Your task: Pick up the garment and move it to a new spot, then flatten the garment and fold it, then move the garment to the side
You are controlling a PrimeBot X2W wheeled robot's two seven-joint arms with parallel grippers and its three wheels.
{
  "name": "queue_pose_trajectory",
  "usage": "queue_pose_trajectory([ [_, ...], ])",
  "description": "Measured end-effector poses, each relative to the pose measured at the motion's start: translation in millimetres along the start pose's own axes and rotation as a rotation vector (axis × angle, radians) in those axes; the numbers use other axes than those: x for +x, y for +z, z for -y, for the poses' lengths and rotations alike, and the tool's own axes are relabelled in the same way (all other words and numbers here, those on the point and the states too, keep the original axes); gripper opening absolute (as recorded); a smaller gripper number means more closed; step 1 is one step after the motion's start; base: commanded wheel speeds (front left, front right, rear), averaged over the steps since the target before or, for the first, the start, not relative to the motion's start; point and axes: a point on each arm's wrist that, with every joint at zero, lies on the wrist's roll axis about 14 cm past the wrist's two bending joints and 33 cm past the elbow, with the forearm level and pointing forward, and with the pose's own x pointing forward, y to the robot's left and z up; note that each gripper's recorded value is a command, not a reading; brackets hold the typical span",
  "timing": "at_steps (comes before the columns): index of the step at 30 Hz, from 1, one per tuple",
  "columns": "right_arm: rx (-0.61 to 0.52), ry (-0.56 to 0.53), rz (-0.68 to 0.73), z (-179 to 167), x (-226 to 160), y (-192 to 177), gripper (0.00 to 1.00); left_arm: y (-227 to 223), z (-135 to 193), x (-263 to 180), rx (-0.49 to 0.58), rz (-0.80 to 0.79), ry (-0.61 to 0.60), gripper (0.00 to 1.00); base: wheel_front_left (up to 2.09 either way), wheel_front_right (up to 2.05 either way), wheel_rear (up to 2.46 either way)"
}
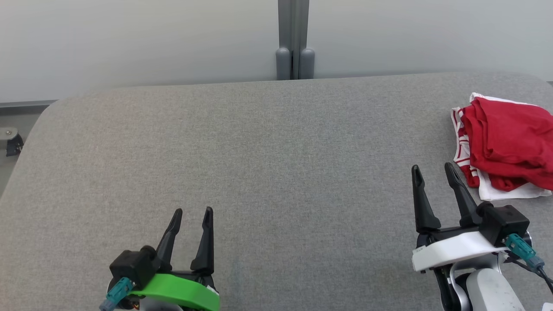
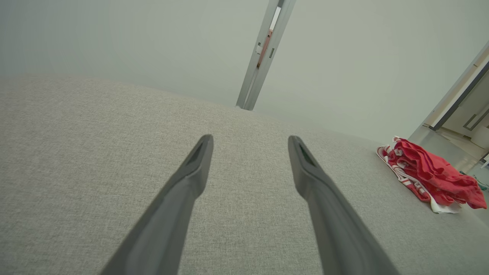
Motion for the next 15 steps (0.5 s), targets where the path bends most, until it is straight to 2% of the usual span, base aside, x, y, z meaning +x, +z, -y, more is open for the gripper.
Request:
queue_pose_trajectory([
  [9, 0.003, 0.002, 0.000, -0.8, -0.1, -0.1, 1.00, 1.1, -0.7, 0.7, -0.020, 0.004, 0.000, 1.00, 0.00, 0.00, 0.00],
  [10, 0.004, 0.002, -0.003, -0.8, -0.2, -0.9, 0.00, 2.0, -1.8, 0.7, -0.018, 0.008, 0.004, 0.00, 0.00, 0.00, 0.00],
  [15, 0.028, -0.019, -0.064, 2.4, -10.5, -19.7, 0.00, -12.4, -7.4, -6.0, -0.034, -0.038, 0.027, 0.00, 0.00, 0.00, 0.00],
])
